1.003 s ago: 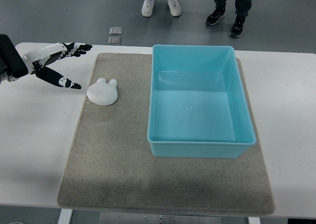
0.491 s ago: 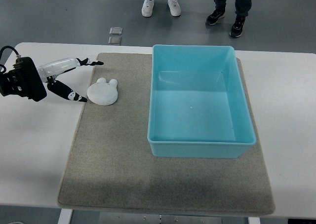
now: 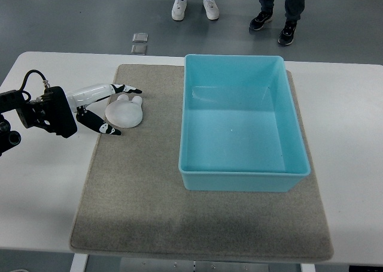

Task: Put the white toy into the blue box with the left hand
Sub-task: 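Close the left hand fingers around the white bunny toy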

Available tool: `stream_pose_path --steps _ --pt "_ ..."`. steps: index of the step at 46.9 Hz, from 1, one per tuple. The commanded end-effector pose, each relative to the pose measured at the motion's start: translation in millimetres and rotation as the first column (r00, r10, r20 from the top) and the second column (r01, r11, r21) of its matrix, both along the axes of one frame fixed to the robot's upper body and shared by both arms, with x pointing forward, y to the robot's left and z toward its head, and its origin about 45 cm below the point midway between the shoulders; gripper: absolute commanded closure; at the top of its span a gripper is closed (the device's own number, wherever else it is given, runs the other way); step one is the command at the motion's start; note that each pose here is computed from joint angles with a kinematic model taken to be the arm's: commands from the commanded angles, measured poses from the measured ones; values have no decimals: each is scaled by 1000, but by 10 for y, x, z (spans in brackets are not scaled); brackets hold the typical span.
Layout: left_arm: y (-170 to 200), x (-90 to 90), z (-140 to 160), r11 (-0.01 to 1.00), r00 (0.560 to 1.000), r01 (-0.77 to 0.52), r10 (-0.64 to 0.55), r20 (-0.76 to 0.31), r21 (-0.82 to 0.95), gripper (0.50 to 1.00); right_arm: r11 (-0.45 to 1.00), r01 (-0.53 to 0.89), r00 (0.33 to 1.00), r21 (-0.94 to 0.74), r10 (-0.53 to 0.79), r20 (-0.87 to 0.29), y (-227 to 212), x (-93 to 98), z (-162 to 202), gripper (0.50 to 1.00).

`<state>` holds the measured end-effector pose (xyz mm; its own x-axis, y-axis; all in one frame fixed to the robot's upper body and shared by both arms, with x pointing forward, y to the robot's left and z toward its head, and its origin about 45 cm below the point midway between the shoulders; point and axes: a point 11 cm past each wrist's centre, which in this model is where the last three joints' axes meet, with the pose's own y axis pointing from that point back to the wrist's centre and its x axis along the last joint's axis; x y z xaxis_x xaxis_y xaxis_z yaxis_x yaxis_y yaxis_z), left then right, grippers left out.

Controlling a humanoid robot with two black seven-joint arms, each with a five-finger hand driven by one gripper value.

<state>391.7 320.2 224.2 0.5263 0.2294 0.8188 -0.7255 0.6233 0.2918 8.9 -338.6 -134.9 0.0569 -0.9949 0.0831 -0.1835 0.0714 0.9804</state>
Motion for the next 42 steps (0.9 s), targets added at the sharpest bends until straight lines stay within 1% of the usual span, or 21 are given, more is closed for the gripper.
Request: stream_pose_path --steps 1,3,5,14,17,30,31,37,42 --pt "13 34 26 1000 1000 3 -3 13 19 617 1000 0 1000 0 0 0 0 0 0 564" --pt "24 43 27 1000 1000 0 0 15 23 632 1000 0 1000 0 0 0 0 0 0 564" --pt "35 55 37 1000 1000 -3 3 18 25 636 1000 0 1000 0 0 0 0 0 0 564" --pt "80 79 47 999 1000 -15 14 27 33 647 1000 0 1000 0 0 0 0 0 0 564" --pt "72 72 35 999 1000 -8 6 27 41 656 1000 0 1000 0 0 0 0 0 0 564" --pt "67 57 18 998 999 13 -15 32 64 664 1000 0 1000 0 0 0 0 0 0 564" --pt "67 49 3 997 999 16 -18 29 70 673 1000 0 1000 0 0 0 0 0 0 564" --pt "106 26 -76 995 999 16 -19 33 103 688 1000 0 1000 0 0 0 0 0 0 564" --pt "117 17 -95 993 999 17 -22 46 116 720 1000 0 1000 0 0 0 0 0 0 564"
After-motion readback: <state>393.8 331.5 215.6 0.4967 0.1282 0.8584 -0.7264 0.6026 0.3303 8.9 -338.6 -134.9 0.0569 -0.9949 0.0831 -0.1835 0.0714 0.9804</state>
